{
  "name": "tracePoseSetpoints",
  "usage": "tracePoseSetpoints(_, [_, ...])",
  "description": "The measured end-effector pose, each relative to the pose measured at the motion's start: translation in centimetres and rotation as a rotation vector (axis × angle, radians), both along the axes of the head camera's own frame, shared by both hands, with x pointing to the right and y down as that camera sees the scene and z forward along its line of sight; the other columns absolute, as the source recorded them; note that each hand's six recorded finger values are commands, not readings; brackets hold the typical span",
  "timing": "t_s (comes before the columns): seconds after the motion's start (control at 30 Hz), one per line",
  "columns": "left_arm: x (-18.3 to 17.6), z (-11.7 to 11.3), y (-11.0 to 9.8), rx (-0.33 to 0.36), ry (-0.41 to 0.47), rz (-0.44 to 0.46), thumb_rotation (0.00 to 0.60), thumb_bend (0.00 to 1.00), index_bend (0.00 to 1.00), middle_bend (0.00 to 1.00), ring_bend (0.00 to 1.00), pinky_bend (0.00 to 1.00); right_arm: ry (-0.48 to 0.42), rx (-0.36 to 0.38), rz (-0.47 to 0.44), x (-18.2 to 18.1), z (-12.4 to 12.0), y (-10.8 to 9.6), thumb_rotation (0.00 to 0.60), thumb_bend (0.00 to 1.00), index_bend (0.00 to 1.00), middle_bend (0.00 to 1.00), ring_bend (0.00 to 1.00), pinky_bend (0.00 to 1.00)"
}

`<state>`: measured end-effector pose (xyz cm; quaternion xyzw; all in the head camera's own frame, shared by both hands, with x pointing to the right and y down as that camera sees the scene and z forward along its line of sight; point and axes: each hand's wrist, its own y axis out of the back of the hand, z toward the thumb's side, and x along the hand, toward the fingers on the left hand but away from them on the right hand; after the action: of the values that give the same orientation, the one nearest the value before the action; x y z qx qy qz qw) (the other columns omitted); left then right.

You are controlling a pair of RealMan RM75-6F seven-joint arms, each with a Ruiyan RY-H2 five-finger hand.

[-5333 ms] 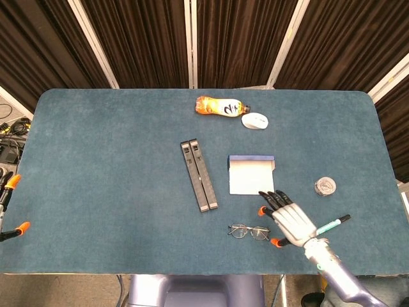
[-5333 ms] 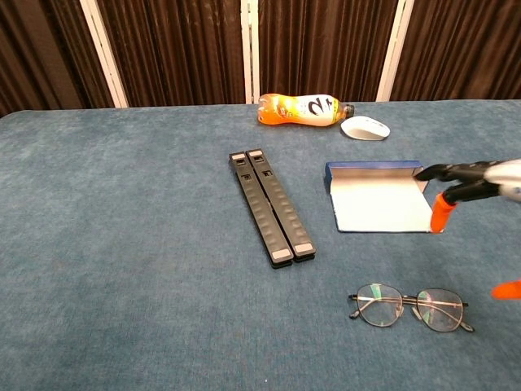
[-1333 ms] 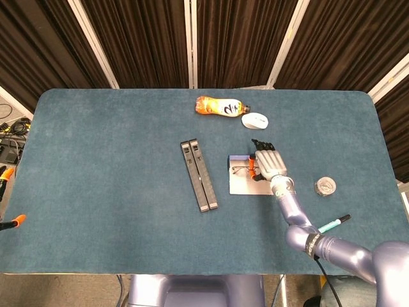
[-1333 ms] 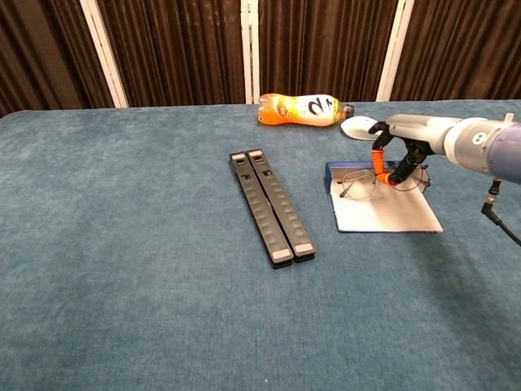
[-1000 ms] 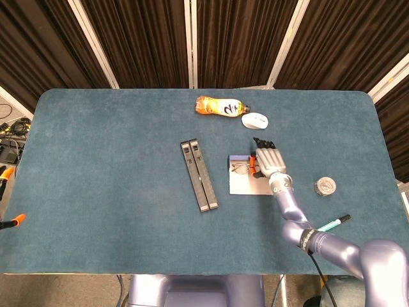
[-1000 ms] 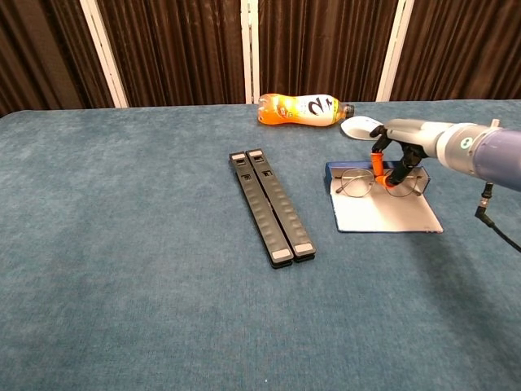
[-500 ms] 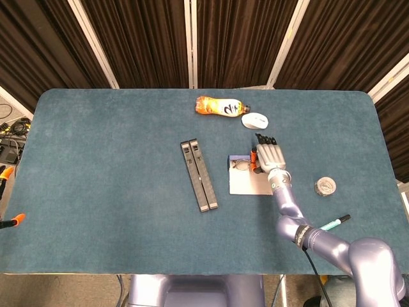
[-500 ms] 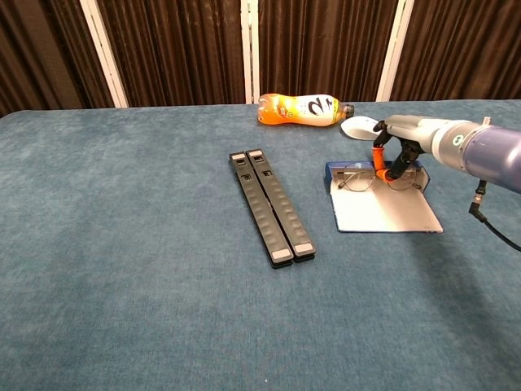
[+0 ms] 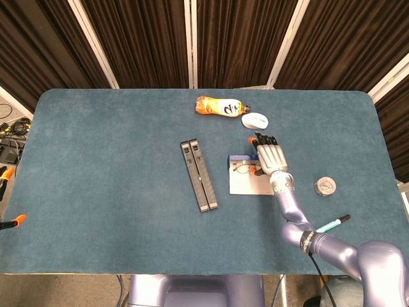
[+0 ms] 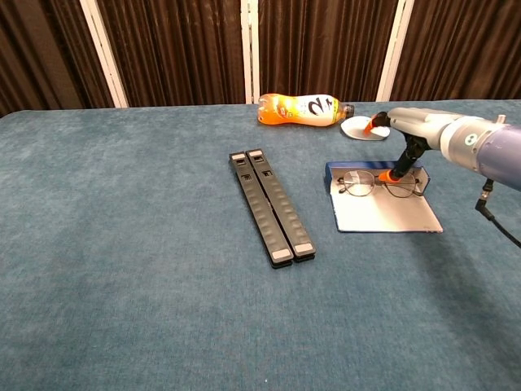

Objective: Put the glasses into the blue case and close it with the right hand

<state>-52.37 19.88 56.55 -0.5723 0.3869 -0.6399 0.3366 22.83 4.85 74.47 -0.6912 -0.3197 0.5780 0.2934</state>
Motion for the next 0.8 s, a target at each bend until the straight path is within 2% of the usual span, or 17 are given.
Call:
tracePoseSetpoints(0.17, [0.1,0.1,0.0,-0.001,-0.001,0.002,0.6,0.0,0.0,0.0,0.0,0.0,-0.029,0.035,-0.014,-0.2,-0.8,0.0,0.6,0.18,0.11,0.0,0.0,0.0])
tracePoseSetpoints(0.37, [0.1,0.0,0.0,0.0,-0.001,0.001,0.6,0.0,0.0,0.0,0.0,0.0,-0.018,0.034,-0.041,-0.1,-0.7,0.3,0.6,0.06,0.08,0.0,0.0,0.0])
tracePoseSetpoints(0.53, [0.0,0.1,0.0,-0.001,-0.005,0.0,0.6,0.0,0.0,0.0,0.0,0.0,0.028,0.029,-0.078,-0.1,0.1,0.7,0.6,0.06,0.08,0.0,0.0,0.0])
tracePoseSetpoints(0.8, [-0.2,0.2,-0.1,-0.002,-0.009,-0.007,0.6,0.0,0.0,0.0,0.0,0.0,0.066,0.021,-0.088,-0.1,1.5,0.9,0.6,0.06,0.08,0.0,0.0,0.0])
